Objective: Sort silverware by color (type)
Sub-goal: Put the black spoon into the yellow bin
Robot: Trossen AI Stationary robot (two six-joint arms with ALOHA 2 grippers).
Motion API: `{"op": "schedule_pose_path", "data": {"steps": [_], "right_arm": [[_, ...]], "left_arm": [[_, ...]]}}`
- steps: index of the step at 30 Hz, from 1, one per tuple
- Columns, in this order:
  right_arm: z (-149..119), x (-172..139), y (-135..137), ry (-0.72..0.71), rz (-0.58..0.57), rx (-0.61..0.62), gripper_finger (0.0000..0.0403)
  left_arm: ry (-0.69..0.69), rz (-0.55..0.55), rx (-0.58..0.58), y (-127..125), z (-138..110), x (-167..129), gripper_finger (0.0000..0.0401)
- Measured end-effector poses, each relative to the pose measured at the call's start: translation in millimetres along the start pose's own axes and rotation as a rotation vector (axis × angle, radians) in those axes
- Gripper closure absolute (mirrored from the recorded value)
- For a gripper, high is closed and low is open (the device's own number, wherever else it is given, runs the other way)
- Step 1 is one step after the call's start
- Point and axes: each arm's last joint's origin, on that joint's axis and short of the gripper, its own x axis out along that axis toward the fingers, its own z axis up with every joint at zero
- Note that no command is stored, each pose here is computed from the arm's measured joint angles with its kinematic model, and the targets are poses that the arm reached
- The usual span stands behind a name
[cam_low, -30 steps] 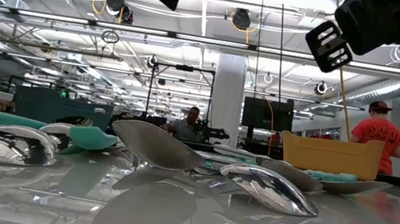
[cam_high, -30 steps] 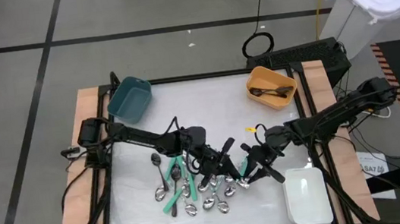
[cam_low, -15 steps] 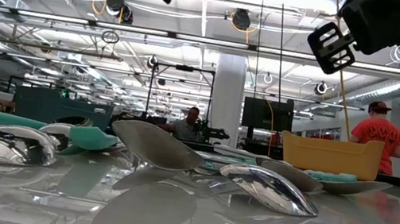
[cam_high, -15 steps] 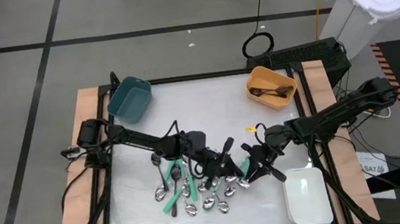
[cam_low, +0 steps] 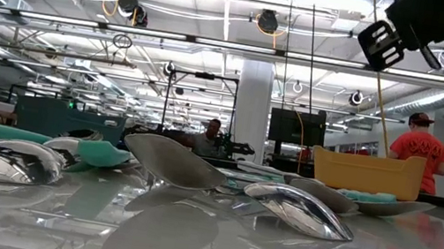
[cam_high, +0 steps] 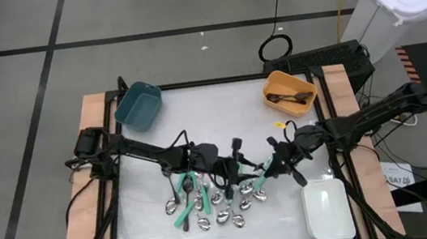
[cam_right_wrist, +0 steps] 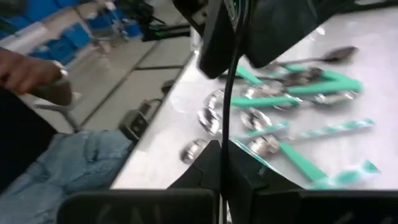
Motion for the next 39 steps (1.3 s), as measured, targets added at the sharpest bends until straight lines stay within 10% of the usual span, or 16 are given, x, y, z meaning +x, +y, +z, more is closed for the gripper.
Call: {"op": "schedule_pose_path", "data": {"steps": [12, 23, 34, 39], "right_arm": [[-5, -25, -11, 0.087, -0.458, 0.029, 0.0402], [32, -57, -30, 0.191, -0.694, -0.006, 0.0402], [36, -90, -63, 0.318, -0.895, 0.060, 0.0402], [30, -102, -86, 0.391, -0.990, 0.117, 0.0402]], "left_arm": [[0.453, 0.016, -0.306, -9, -27, -19, 0.0269], [0.630, 0.090, -0.269, -14, -42, -25, 0.0270], [0.554, 0.216, -0.342, -18, -103, -65, 0.0270], [0.373, 0.255, -0.365, -16, -89, -86, 0.0270]]}}
